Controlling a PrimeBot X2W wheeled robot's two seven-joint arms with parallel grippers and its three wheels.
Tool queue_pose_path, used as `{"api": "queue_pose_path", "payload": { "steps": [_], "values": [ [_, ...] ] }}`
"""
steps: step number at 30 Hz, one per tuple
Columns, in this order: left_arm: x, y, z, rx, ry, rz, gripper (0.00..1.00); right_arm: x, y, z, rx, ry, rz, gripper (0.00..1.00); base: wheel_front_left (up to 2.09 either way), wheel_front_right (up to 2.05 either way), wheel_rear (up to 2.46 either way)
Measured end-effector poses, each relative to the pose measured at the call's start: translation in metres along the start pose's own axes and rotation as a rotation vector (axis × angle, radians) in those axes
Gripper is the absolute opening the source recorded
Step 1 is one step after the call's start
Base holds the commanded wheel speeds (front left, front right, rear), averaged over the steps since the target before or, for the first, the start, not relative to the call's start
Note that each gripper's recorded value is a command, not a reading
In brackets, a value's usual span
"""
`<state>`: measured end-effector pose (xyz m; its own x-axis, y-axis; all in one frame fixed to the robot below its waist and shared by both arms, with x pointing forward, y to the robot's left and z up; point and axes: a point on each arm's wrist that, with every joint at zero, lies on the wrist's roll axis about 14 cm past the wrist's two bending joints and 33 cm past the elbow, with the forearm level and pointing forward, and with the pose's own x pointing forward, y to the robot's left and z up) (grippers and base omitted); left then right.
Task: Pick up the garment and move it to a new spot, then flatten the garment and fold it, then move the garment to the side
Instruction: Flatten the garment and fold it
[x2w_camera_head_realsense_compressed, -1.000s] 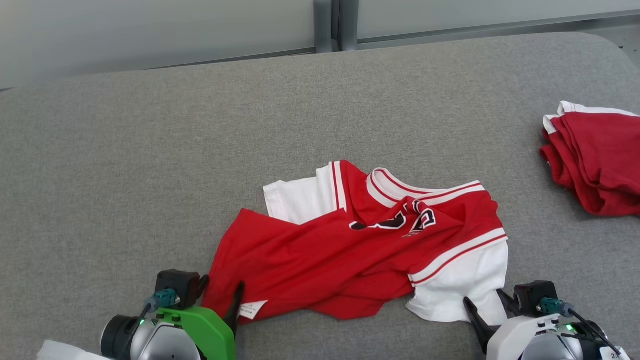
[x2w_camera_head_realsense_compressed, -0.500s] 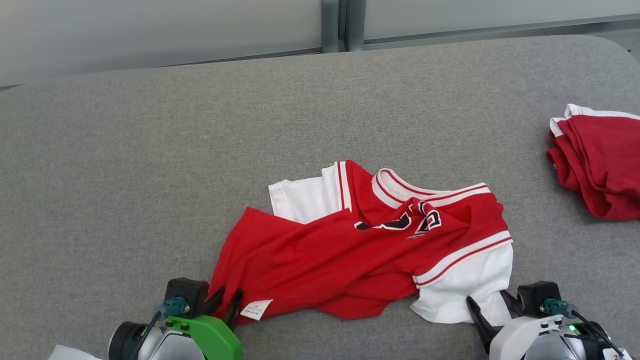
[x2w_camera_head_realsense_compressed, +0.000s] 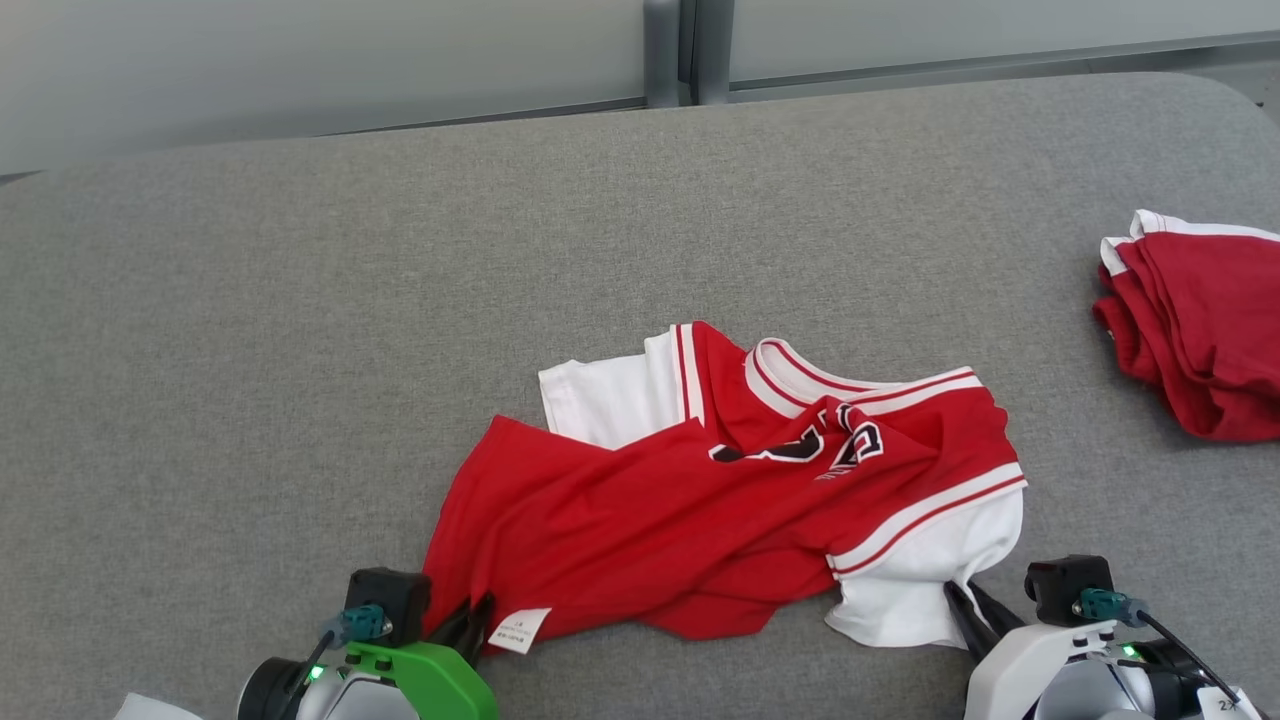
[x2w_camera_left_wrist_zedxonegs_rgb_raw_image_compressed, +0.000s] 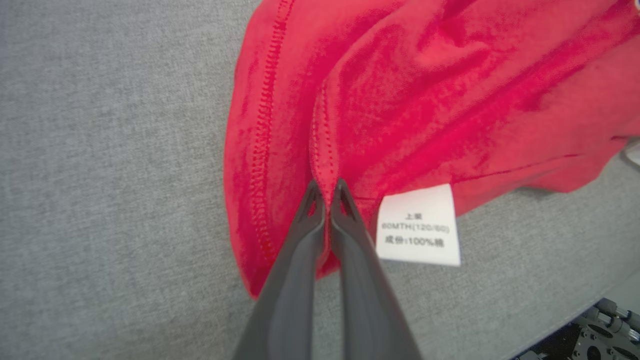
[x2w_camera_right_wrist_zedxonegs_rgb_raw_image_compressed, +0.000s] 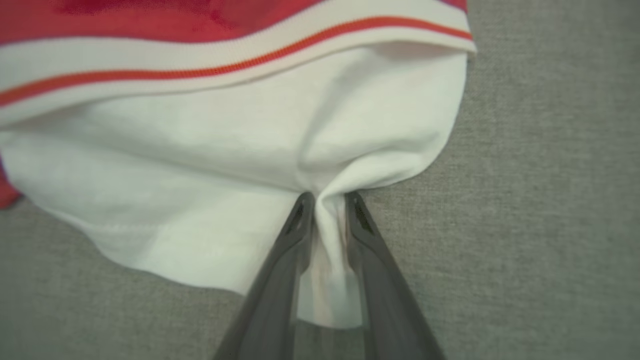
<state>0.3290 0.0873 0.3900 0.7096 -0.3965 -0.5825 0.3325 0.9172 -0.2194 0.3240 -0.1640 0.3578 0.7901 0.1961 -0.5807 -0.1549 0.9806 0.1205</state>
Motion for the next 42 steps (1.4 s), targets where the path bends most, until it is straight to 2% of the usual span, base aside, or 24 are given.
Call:
{"api": "queue_pose_path", "payload": {
  "steps": [7, 9, 13, 18, 23, 27, 29, 33, 35, 37, 42],
  "values": [
    [-0.005, -0.006, 0.025, -0.071, -0.085, -0.030, 0.00, -0.002, 0.003, 0.019, 0.089, -0.059, 0.030, 0.00, 0.00, 0.00, 0.00],
    [-0.010, -0.010, 0.039, -0.093, -0.126, -0.050, 0.00, -0.004, 0.000, 0.038, 0.126, -0.125, 0.028, 0.00, 0.00, 0.00, 0.00],
    [-0.025, -0.022, 0.069, -0.127, -0.204, -0.114, 0.00, -0.020, -0.017, 0.104, 0.175, -0.331, 0.019, 0.00, 0.00, 0.00, 0.00],
    [-0.057, -0.030, 0.120, -0.107, -0.343, -0.176, 0.00, -0.066, -0.031, 0.180, 0.251, -0.577, 0.047, 0.00, 0.00, 0.00, 0.00],
    [-0.099, -0.044, 0.165, -0.075, -0.457, -0.266, 0.00, -0.127, -0.037, 0.243, 0.268, -0.789, 0.096, 0.00, 0.00, 0.00, 0.00],
    [-0.132, -0.055, 0.203, -0.038, -0.546, -0.324, 0.00, -0.176, -0.039, 0.286, 0.239, -0.938, 0.127, 0.00, 0.00, 0.00, 0.00],
    [-0.148, -0.054, 0.231, 0.041, -0.585, -0.323, 0.00, -0.201, -0.034, 0.316, 0.192, -1.008, 0.161, 0.00, 0.00, 0.00, 0.00],
    [-0.157, -0.048, 0.275, 0.112, -0.629, -0.309, 0.00, -0.228, -0.027, 0.364, 0.117, -1.104, 0.202, 0.00, 0.00, 0.00, 0.00],
    [-0.157, -0.045, 0.288, 0.132, -0.637, -0.299, 0.00, -0.231, -0.024, 0.376, 0.111, -1.124, 0.217, 0.00, 0.00, 0.00, 0.00],
    [-0.151, -0.035, 0.327, 0.179, -0.652, -0.263, 0.00, -0.229, -0.018, 0.411, 0.103, -1.150, 0.257, 0.00, 0.00, 0.00, 0.00],
    [-0.114, -0.018, 0.392, 0.211, -0.673, -0.200, 0.00, -0.188, -0.022, 0.467, 0.089, -1.113, 0.220, 0.00, 0.00, 0.00, 0.00]
  ]
}}
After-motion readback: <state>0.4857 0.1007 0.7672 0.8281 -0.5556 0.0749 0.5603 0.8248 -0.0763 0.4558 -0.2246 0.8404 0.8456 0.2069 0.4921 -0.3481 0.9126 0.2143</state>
